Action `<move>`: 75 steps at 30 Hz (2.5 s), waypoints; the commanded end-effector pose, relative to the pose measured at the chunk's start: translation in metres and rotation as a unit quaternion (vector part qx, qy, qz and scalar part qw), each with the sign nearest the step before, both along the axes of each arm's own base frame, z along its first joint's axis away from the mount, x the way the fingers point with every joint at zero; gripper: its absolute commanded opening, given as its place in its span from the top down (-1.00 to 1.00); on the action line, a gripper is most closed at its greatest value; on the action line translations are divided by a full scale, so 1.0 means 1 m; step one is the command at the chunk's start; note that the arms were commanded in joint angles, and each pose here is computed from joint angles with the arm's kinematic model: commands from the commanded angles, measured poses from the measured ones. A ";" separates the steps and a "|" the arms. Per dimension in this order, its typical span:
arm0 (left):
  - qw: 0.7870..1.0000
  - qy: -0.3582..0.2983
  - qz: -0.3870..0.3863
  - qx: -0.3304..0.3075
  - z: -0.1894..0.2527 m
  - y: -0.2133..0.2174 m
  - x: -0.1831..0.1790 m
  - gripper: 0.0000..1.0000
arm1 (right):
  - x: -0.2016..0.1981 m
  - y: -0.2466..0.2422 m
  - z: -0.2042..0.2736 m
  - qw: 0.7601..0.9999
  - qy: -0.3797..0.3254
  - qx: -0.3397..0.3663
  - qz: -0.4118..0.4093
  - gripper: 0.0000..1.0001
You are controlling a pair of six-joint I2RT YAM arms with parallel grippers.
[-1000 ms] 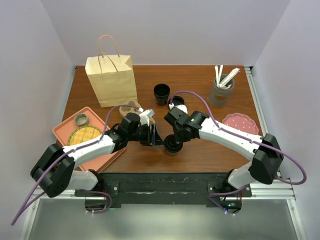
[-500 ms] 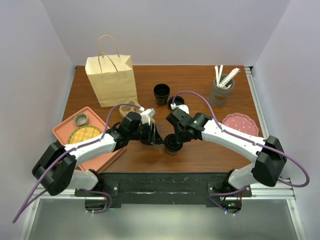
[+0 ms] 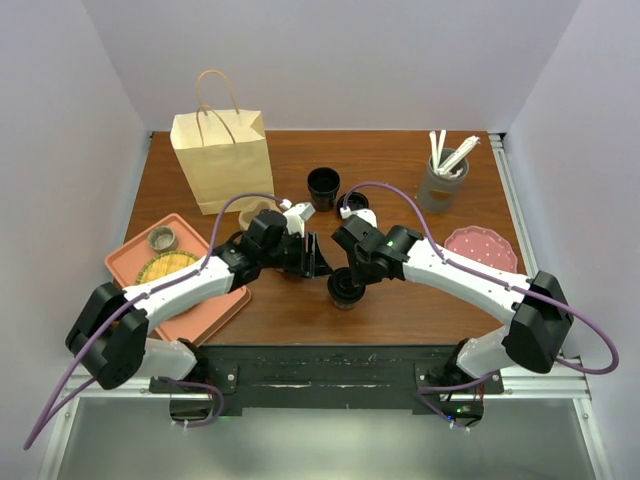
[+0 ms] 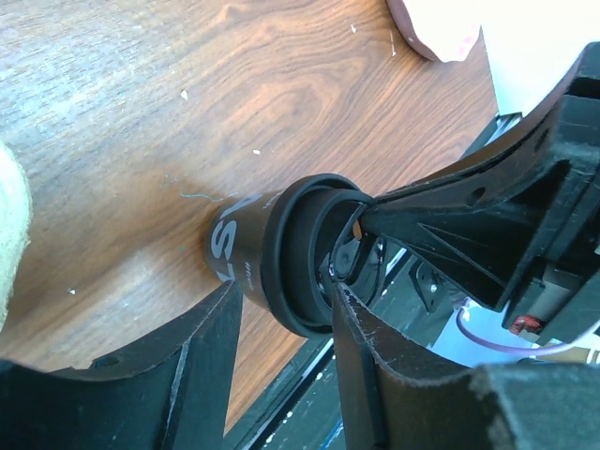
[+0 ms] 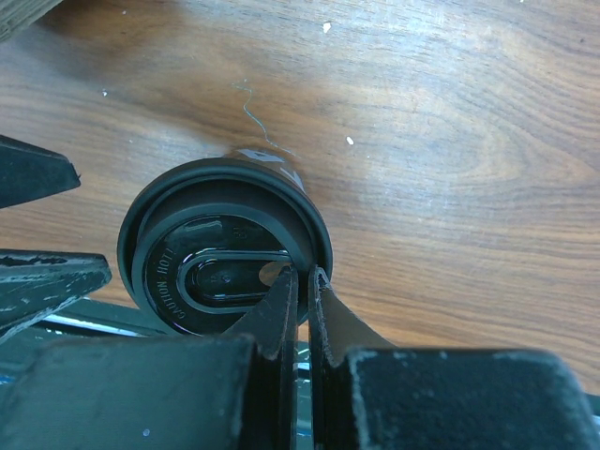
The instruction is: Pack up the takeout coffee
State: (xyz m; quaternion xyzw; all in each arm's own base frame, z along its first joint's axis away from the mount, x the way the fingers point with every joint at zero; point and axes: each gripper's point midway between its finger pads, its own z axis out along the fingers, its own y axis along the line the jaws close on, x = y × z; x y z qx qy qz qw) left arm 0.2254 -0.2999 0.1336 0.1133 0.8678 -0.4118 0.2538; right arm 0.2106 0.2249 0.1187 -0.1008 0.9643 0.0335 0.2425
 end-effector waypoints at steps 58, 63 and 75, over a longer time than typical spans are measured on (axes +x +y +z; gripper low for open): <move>0.992 0.050 -0.014 0.115 -0.067 0.028 -0.044 0.27 | -0.015 -0.020 -0.031 1.000 -0.006 0.013 -0.016 1.00; 0.995 0.034 -0.017 0.088 -0.027 0.013 -0.033 0.19 | -0.014 -0.019 -0.029 1.000 -0.007 0.015 -0.016 1.00; 0.994 0.048 -0.025 0.099 -0.032 0.017 -0.041 0.18 | -0.011 -0.012 -0.020 1.000 -0.014 0.027 0.000 0.84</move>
